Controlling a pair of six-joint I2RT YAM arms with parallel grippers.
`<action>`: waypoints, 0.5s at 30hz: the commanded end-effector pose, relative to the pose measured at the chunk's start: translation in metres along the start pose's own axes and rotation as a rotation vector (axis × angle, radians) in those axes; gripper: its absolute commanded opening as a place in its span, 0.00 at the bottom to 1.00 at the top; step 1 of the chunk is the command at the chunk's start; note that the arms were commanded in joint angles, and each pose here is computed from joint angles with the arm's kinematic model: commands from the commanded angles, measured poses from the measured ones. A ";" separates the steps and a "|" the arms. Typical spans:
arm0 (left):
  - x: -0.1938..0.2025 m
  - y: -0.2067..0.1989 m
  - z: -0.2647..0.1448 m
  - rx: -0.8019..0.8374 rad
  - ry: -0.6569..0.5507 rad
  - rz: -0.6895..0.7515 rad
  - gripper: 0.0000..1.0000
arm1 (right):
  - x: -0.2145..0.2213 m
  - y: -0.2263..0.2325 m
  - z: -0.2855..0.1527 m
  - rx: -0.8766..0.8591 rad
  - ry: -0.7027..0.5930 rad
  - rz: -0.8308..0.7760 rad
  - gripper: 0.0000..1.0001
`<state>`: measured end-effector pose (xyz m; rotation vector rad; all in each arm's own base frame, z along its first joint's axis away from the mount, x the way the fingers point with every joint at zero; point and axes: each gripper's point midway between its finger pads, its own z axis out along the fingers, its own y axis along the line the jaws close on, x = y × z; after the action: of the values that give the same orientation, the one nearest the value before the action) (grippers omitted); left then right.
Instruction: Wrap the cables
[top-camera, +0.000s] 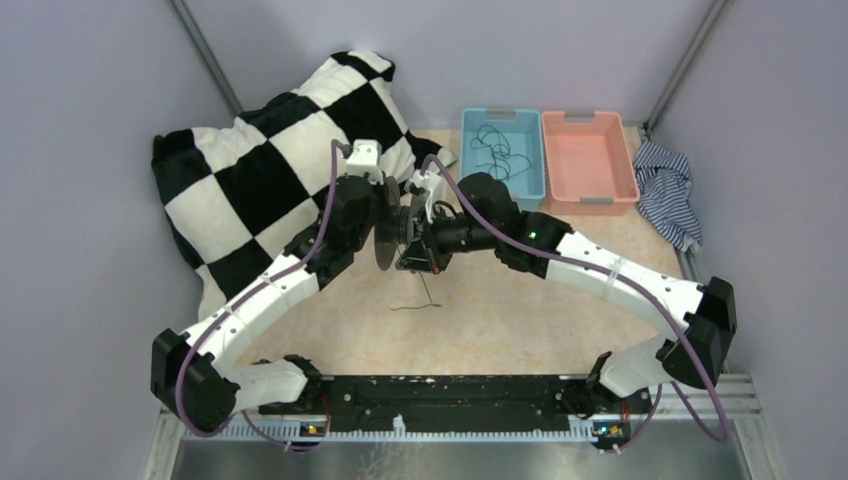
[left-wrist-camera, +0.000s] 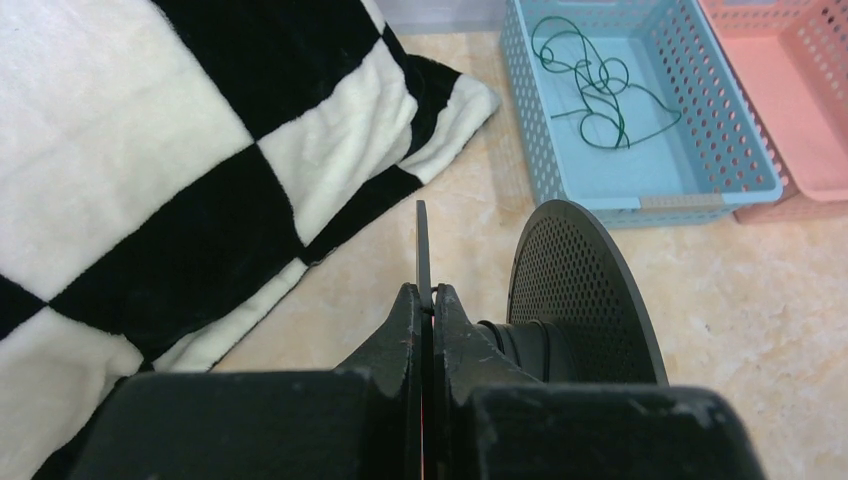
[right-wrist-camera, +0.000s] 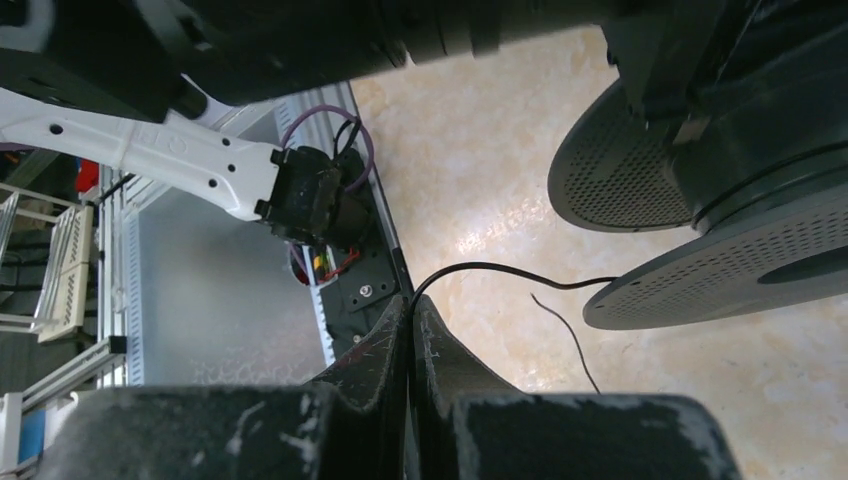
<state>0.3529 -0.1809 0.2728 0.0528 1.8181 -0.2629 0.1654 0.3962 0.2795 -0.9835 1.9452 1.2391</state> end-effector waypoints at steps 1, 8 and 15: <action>-0.015 -0.015 0.000 0.072 -0.040 0.047 0.00 | -0.028 0.010 -0.011 0.001 -0.053 -0.070 0.00; 0.002 -0.028 0.000 0.164 0.035 0.126 0.00 | -0.045 -0.023 -0.028 -0.036 -0.155 -0.046 0.00; -0.002 -0.051 -0.017 0.332 0.028 0.182 0.00 | -0.051 -0.045 -0.038 0.043 -0.152 -0.057 0.00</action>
<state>0.3379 -0.2064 0.2400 0.3503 1.9151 -0.3041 0.2260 0.3636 0.2863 -0.8566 1.9117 1.2009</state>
